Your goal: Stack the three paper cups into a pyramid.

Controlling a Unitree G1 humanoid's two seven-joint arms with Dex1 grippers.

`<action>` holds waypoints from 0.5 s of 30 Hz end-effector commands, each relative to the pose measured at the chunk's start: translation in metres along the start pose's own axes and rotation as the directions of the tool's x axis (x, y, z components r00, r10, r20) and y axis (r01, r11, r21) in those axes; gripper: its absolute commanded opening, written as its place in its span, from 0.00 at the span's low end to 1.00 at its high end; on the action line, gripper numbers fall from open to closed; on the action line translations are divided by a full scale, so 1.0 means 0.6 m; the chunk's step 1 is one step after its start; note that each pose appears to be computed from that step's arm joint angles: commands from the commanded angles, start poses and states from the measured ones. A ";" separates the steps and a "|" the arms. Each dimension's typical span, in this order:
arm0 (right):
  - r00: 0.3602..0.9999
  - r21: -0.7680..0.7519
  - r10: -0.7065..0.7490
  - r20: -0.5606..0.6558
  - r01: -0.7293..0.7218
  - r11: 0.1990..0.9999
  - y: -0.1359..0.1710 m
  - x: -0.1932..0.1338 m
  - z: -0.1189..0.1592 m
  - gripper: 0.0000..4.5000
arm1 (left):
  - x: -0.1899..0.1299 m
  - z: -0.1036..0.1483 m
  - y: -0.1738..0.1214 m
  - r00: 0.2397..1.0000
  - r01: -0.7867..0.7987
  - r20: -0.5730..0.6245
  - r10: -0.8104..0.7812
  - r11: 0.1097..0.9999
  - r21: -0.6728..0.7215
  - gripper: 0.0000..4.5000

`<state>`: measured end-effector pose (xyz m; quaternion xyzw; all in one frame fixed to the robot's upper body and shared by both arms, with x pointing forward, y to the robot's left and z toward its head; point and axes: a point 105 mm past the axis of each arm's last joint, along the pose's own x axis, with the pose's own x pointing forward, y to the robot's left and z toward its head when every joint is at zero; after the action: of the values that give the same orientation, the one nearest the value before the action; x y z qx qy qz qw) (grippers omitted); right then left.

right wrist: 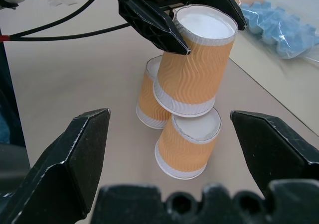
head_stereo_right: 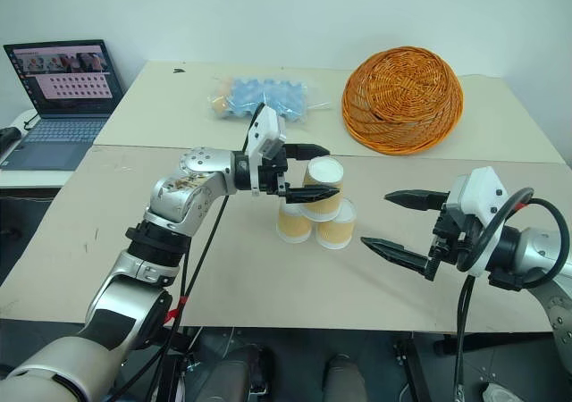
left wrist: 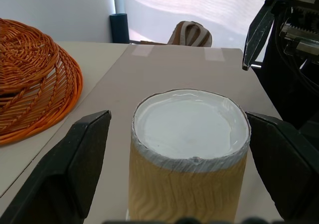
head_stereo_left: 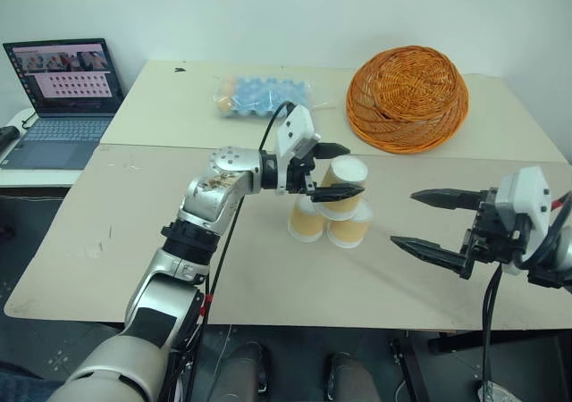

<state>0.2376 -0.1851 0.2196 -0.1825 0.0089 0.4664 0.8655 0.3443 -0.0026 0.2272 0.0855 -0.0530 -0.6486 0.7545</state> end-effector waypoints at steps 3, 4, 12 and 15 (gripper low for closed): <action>1.000 -0.048 -0.004 0.030 0.005 0.999 -0.004 -0.004 0.018 1.00 | -0.017 0.036 -0.004 0.999 -0.001 0.049 -0.001 0.999 0.046 0.99; 1.000 -0.048 -0.003 0.031 0.005 0.999 -0.004 -0.004 0.018 1.00 | -0.019 0.036 -0.004 0.999 -0.001 0.048 -0.001 0.999 0.046 0.99; 0.999 -0.050 0.004 0.033 -0.002 0.999 -0.007 -0.002 0.018 1.00 | -0.033 0.029 -0.006 0.999 -0.021 0.027 0.020 0.999 0.040 0.99; 0.999 -0.049 0.009 0.033 -0.007 0.999 -0.008 -0.001 0.017 1.00 | -0.042 0.036 -0.003 0.997 -0.056 0.049 0.054 0.998 0.042 0.99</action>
<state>0.2398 -0.1863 0.2220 -0.1808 0.0060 0.4712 0.8633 0.3394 0.0168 0.2322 0.0883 -0.0546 -0.6341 0.7662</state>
